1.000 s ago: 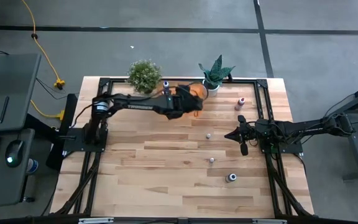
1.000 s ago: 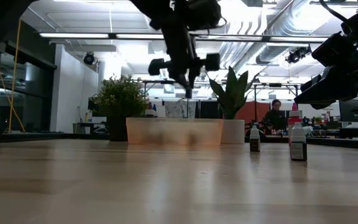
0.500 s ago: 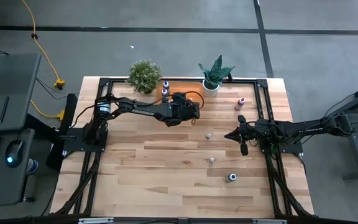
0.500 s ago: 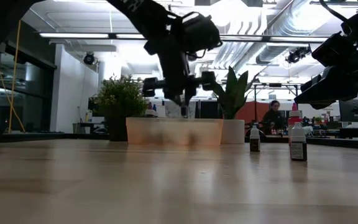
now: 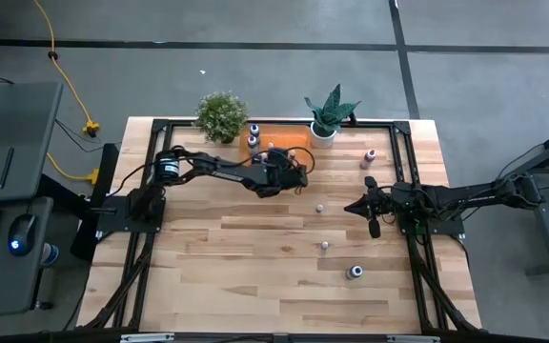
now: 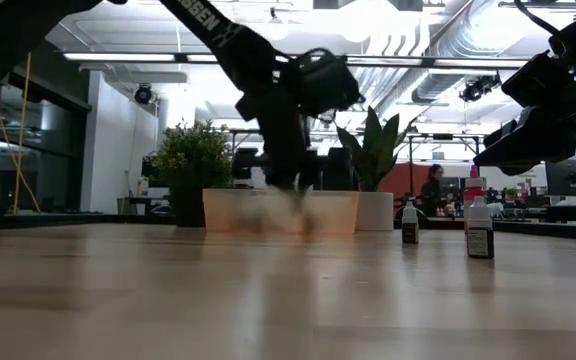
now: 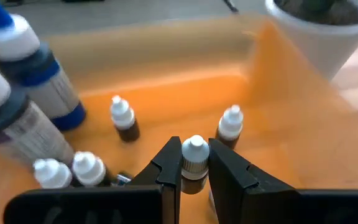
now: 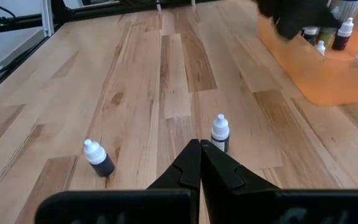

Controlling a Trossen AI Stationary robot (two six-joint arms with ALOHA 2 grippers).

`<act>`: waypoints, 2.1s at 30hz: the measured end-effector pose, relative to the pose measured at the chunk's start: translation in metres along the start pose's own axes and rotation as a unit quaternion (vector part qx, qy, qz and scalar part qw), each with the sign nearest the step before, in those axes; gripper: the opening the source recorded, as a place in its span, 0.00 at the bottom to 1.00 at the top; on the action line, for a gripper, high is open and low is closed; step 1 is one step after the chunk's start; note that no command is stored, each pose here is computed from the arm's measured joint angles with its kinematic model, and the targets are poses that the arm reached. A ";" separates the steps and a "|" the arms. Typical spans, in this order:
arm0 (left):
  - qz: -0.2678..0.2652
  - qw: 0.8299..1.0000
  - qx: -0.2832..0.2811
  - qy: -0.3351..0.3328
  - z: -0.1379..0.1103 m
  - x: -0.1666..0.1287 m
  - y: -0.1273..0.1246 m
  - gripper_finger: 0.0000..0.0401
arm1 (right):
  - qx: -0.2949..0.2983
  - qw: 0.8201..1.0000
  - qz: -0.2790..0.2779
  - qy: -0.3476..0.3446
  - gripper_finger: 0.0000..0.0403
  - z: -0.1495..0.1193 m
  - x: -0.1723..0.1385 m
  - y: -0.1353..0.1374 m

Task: Pick & Place food coloring
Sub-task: Put the bottom small black bottle into the bin, then put the small black bottle into the bin

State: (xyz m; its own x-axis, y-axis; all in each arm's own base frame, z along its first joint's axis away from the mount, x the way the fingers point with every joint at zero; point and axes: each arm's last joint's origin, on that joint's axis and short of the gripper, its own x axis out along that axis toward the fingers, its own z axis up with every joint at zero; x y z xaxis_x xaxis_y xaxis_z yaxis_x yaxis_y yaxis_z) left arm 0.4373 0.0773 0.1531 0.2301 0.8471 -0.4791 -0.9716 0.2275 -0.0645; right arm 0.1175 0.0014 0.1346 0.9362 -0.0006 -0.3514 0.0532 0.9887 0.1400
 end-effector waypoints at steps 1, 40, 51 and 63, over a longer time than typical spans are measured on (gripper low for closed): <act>-0.001 1.000 -0.001 0.003 -0.001 0.002 0.000 0.12 | 0.000 1.000 0.000 0.000 0.00 0.000 0.000 0.000; -0.008 0.999 0.026 -0.023 0.026 -0.006 0.000 0.36 | 0.000 1.000 0.000 0.000 0.00 0.000 0.000 0.000; -0.070 0.996 0.033 -0.050 0.074 -0.048 0.003 0.36 | 0.000 1.000 0.000 0.000 0.00 0.000 0.000 0.000; -0.421 0.865 0.268 -0.053 0.087 -0.078 -0.024 0.36 | 0.000 1.000 0.000 0.000 0.00 0.000 0.000 0.000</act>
State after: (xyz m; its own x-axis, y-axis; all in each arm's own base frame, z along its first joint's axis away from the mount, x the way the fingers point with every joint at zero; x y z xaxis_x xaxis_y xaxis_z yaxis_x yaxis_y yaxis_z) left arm 0.4472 0.0470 0.2679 0.8748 0.3064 -0.3753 -0.2996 0.9509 0.0780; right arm 0.1175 0.0014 0.1345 0.9361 -0.0006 -0.3518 0.0532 0.9887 0.1400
